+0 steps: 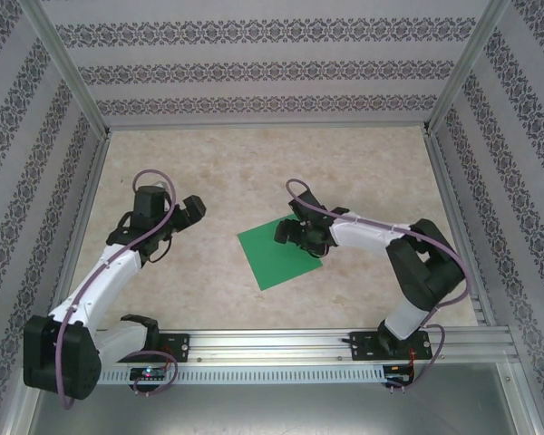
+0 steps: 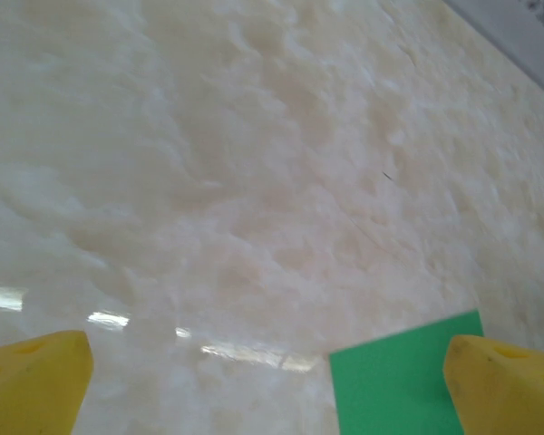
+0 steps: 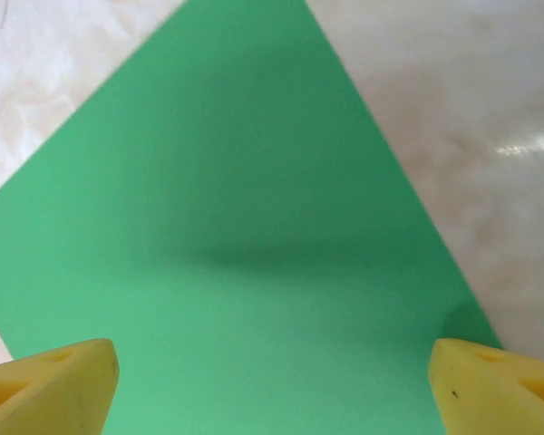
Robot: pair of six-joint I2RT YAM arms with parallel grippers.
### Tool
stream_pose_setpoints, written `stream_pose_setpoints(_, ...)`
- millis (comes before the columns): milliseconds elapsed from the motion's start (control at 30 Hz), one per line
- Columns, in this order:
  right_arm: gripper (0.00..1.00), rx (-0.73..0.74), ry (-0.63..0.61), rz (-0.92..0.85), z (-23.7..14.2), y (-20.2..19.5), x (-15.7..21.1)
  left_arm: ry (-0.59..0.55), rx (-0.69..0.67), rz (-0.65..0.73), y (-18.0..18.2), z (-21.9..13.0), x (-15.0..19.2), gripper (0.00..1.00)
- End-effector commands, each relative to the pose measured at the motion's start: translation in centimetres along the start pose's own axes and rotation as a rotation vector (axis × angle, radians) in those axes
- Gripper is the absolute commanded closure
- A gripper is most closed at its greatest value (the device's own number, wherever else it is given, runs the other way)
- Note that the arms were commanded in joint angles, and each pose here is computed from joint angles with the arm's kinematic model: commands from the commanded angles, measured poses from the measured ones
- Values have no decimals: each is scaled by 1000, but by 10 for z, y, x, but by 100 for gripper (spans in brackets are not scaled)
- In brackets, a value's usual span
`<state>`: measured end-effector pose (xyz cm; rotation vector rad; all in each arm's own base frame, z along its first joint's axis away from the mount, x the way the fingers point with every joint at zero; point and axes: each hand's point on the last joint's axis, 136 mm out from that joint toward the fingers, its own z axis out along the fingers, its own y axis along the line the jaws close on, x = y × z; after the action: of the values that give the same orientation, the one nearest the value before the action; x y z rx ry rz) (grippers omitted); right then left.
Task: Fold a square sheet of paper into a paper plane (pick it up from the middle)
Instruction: Move the square sheet of paper to the center of the table.
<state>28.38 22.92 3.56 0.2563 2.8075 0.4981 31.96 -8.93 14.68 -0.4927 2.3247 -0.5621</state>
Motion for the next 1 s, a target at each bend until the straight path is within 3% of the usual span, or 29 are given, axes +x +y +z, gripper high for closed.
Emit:
stream_pose_setpoints(0, 11, -89, -118, 5, -28, 21, -15, 0, 92, 47, -34, 1, -1, 0)
stream_pose_setpoints(100, 12, -192, -113, -123, -43, 51, -7, -2, 80, 61, -36, 1, 0, 0)
stream_pose_setpoints(200, 16, -266, 11, -213, -36, 79, 17, -20, 43, 93, -31, -4, -5, 0)
stream_pose_setpoints(367, 23, -225, 138, -357, -5, 110, 60, -78, -47, 153, -18, -21, -16, 0)
stream_pose_setpoints(500, 27, -193, 180, -395, 17, 116, 73, -182, -159, 145, 4, -49, -29, 0)
stream_pose_setpoints(700, 29, -161, 154, -372, 34, 119, 63, -221, -171, 148, 9, -68, -31, 0)
stream_pose_setpoints(967, 27, -119, 64, -250, 51, 121, 23, -68, -38, 158, -16, -44, -8, 0)
